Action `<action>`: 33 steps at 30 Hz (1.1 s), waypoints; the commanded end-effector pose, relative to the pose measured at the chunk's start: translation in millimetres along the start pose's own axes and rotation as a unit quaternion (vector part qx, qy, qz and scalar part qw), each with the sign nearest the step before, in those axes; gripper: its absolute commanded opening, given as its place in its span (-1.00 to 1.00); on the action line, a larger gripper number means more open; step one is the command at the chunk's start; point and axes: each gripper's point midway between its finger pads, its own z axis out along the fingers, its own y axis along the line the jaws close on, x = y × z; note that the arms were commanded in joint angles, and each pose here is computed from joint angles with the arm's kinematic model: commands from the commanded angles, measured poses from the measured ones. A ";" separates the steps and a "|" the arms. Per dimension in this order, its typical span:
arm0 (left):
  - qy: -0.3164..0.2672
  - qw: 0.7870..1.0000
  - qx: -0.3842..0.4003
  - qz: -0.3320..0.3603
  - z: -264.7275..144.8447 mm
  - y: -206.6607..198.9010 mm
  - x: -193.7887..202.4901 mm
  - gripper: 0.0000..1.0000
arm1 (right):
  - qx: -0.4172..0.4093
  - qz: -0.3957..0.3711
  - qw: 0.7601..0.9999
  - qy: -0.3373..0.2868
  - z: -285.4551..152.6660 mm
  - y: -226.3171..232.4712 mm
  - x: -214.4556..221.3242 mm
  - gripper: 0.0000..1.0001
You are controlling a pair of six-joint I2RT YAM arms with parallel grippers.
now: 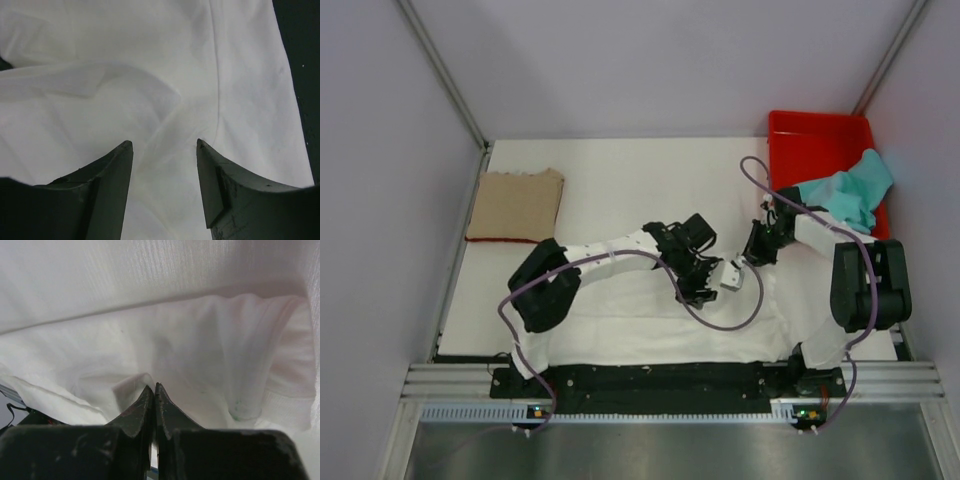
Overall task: Fold and stack the t-shirts
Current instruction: Fold the other side of the tshirt into a rectangle
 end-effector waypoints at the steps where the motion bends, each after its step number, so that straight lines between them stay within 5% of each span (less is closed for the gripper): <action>1: -0.039 0.999 0.012 0.016 33.8 4.5 -21.4 0.12 | -0.006 0.000 1.000 -0.020 -0.4 1.4 -10.5 -1.00; 10: -0.029 0.998 0.051 0.002 67.4 -10.8 -5.1 0.08 | -0.008 0.000 1.000 -0.016 1.2 -1.6 -6.6 -1.00; 13: -0.032 0.999 0.036 -0.016 71.9 -1.8 -9.1 -0.15 | -0.015 0.000 1.000 -0.013 0.3 0.1 -4.3 -1.00; 21: -0.023 0.999 0.033 -0.026 79.8 -2.9 0.9 -0.23 | -0.011 -0.002 1.000 -0.013 1.7 -2.5 -3.1 -1.00; 26: -0.020 0.998 0.025 -0.049 81.6 -0.9 3.0 -1.00 | -0.015 -0.004 1.000 -0.017 -2.5 0.5 -4.6 -1.00; 33: -0.019 0.997 0.027 -0.075 30.3 8.3 -20.6 -1.00 | -0.003 -0.018 0.999 -0.028 -22.5 2.0 0.2 -1.00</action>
